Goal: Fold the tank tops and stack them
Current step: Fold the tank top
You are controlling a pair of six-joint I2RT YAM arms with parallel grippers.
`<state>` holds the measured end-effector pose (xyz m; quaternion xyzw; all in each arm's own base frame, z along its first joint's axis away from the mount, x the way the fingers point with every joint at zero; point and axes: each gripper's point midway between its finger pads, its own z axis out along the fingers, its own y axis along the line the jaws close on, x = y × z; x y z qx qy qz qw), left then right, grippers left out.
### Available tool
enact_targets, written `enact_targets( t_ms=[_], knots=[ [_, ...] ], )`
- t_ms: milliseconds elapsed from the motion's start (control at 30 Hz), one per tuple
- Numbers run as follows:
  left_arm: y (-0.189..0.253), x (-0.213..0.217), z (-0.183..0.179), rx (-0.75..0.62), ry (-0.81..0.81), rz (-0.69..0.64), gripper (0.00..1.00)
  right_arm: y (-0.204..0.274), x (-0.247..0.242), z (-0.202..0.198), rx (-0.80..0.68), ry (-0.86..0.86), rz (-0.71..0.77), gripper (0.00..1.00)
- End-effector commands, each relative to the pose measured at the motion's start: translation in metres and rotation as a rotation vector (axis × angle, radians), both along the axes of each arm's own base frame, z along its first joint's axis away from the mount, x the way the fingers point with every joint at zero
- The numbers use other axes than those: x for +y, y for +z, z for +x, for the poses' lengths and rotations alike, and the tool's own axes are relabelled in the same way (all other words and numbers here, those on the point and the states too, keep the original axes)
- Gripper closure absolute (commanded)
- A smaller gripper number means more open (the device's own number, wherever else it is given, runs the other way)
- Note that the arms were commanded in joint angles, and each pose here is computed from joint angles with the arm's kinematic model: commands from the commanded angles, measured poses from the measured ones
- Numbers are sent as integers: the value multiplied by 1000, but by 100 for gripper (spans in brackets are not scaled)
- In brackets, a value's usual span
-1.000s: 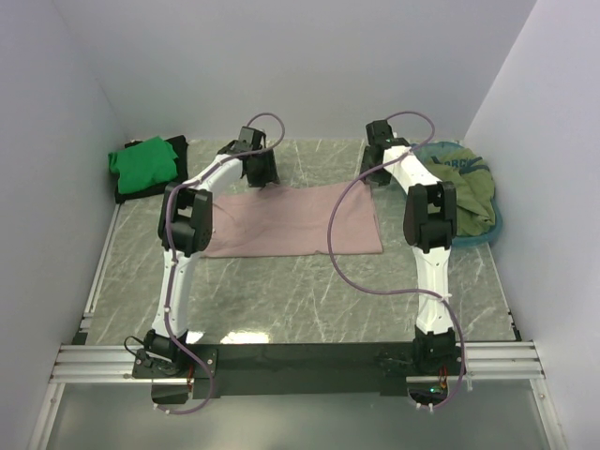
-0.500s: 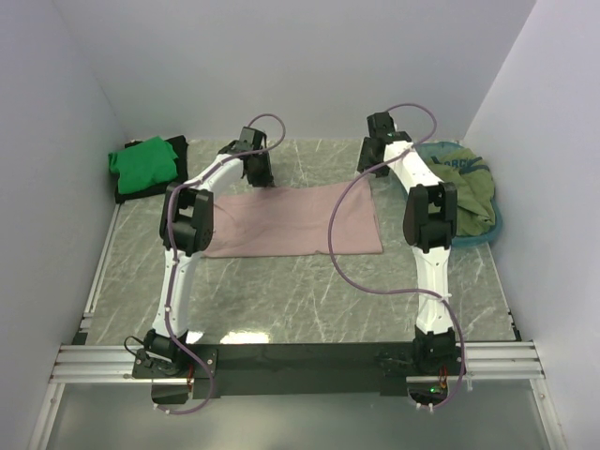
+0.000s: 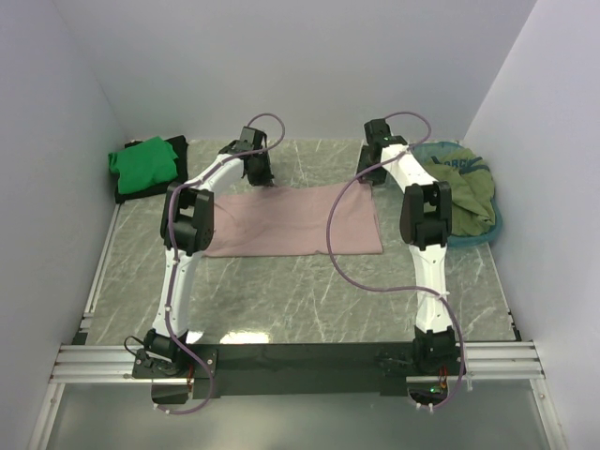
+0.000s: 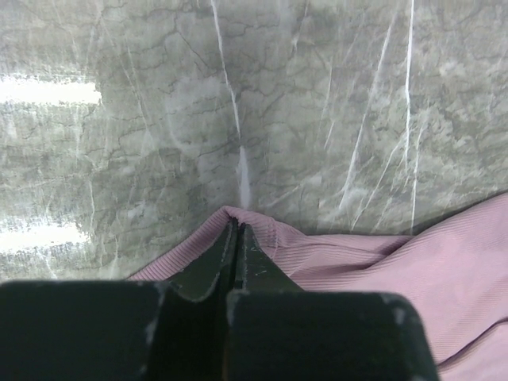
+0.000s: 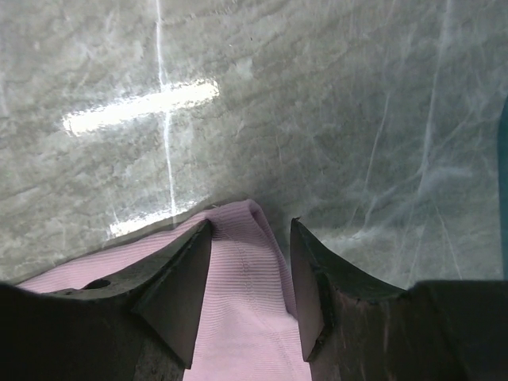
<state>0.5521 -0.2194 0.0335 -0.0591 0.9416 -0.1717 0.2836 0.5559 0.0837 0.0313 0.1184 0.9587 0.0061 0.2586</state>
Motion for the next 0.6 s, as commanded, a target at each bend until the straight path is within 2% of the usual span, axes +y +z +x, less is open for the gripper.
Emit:
enact_targets(
  t_ms=[0,267,567],
  knots=[
    [12,0,12,-49,33,-16,99,9,0,8,-15,-13,14,49],
    [17,-2,17,-72,60,-59,100,8,-2,8,-11,-32,6,56],
    [26,-11,19,-104,59,-121,99,10,-1,12,-28,-34,18,52]
  ],
)
